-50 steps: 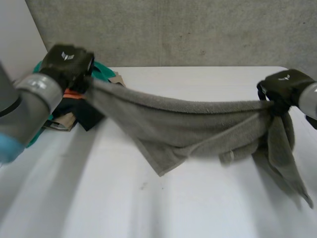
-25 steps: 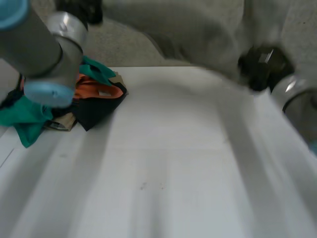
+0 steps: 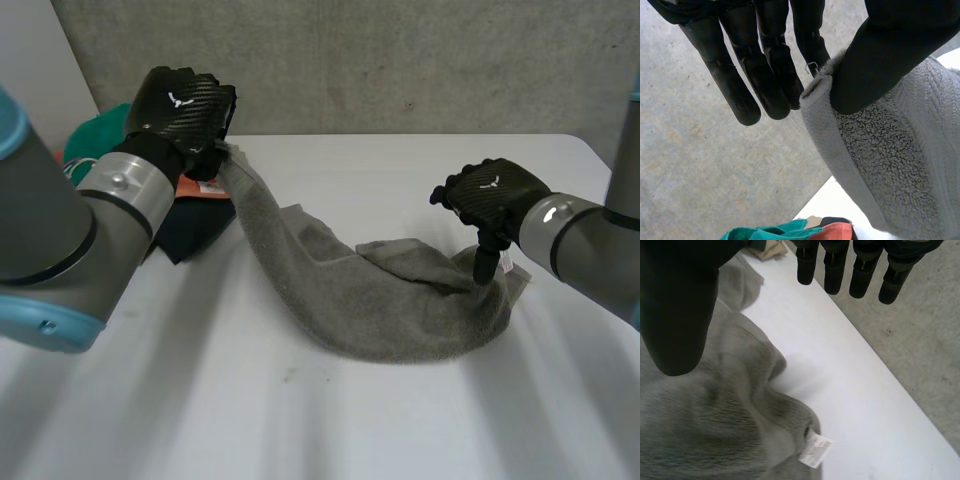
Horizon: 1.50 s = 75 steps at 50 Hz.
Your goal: Fold the laundry.
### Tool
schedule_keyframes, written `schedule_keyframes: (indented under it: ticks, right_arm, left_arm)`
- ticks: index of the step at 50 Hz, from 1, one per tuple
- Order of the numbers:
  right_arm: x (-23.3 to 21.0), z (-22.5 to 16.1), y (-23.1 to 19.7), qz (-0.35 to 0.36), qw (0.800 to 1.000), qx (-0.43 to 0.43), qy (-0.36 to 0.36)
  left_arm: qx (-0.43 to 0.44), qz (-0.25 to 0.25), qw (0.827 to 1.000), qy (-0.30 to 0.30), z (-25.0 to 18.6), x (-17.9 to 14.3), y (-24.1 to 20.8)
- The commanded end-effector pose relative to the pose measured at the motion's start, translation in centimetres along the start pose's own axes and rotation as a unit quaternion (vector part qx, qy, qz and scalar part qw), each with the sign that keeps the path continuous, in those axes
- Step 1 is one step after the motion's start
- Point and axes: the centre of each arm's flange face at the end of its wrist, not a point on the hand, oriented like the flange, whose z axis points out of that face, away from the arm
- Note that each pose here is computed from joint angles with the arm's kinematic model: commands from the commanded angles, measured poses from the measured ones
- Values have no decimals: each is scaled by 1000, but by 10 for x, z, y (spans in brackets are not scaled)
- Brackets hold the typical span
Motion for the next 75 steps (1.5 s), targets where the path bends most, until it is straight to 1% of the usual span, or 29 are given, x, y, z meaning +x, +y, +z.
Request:
schedule_keyframes:
  ticks: [1, 7, 11, 19, 24, 26, 27, 29, 30, 32, 34, 35, 38, 41, 44, 45, 49, 52, 53, 57, 61, 64, 66, 68, 69, 71, 72, 73, 75]
  right_arm:
    - [-13, 44, 19, -38, 999, -21, -24]
    - [-46, 72, 30, -26, 998, -25, -58]
    - [-58, 95, 34, 1, 999, 0, -45]
    - [-62, 114, 32, 43, 998, 25, -24]
    - [-50, 109, 19, 64, 997, 34, 3]
    - [-37, 97, 1, 66, 996, 52, 25]
    - [-23, 79, -21, 67, 994, 80, 42]
    - [-2, 57, -44, 64, 989, 110, 70]
    - [17, 34, -65, 61, 984, 140, 95]
    - [42, 9, -82, 61, 976, 167, 127]
    - [78, -21, -91, 61, 966, 181, 175]
    - [87, -29, -92, 61, 963, 183, 187]
    - [112, -64, -95, 51, 958, 179, 216]
    - [118, -90, -91, 34, 964, 156, 210]
    - [110, -96, -77, 21, 977, 115, 180]
    - [103, -95, -64, 14, 985, 78, 155]
    - [86, -90, -35, -15, 995, 0, 102]
    - [79, -87, -25, -36, 995, -23, 88]
    - [73, -84, -19, -45, 996, -34, 75]
    - [68, -67, -4, -37, 996, -58, 52]
    - [74, -26, 4, -3, 997, -38, 64]
    - [78, -4, 1, 14, 996, -8, 91]
    - [89, 15, -10, 25, 989, 40, 139]
    - [100, 26, -21, 32, 979, 84, 182]
    - [114, 32, -35, 39, 963, 138, 229]
    - [128, 35, -51, 47, 940, 198, 273]
    - [141, 33, -66, 55, 913, 259, 309]
    - [147, 31, -73, 57, 899, 289, 323]
    - [153, 25, -85, 61, 873, 341, 343]
  left_arm:
    - [6, 1, 1000, 1, -21, -1, -9]
    - [9, 2, 1000, 6, -29, 0, -13]
    - [3, 3, 1000, 9, -31, 2, -9]
    - [-8, 3, 1000, 10, -34, 3, -2]
    - [-2, 4, 1000, 2, -33, -2, -7]
    - [2, 6, 1000, -4, -33, -6, -9]
    - [6, 7, 1000, -14, -32, -13, -12]
    - [12, 10, 999, -30, -30, -23, -15]
    - [13, 11, 999, -39, -29, -29, -16]
    - [18, 14, 997, -68, -26, -49, -20]
    - [22, 18, 996, -89, -25, -63, -23]
    - [26, 21, 994, -107, -25, -76, -26]
    - [31, 28, 991, -129, -27, -92, -32]
    - [17, 28, 991, -128, -30, -95, -32]
    - [-12, 23, 993, -113, -36, -91, -28]
    - [-29, 21, 994, -100, -39, -88, -25]
    - [-81, 10, 995, -64, -44, -77, -7]
    - [-118, 3, 992, -42, -45, -68, 9]
    - [-150, -2, 988, -27, -42, -61, 26]
    - [-196, 5, 981, 5, -30, -47, 57]
    - [-185, 31, 982, 22, -6, -36, 64]
    - [-130, 48, 990, 20, 28, -27, 54]
    - [-71, 53, 996, -9, 56, -36, 37]
    - [-16, 59, 997, -44, 76, -50, 17]
    - [33, 65, 995, -73, 89, -60, -2]
    - [90, 70, 988, -108, 100, -71, -25]
    - [117, 72, 983, -125, 103, -77, -36]
    - [166, 74, 970, -161, 108, -89, -57]
    - [204, 74, 957, -190, 109, -99, -73]
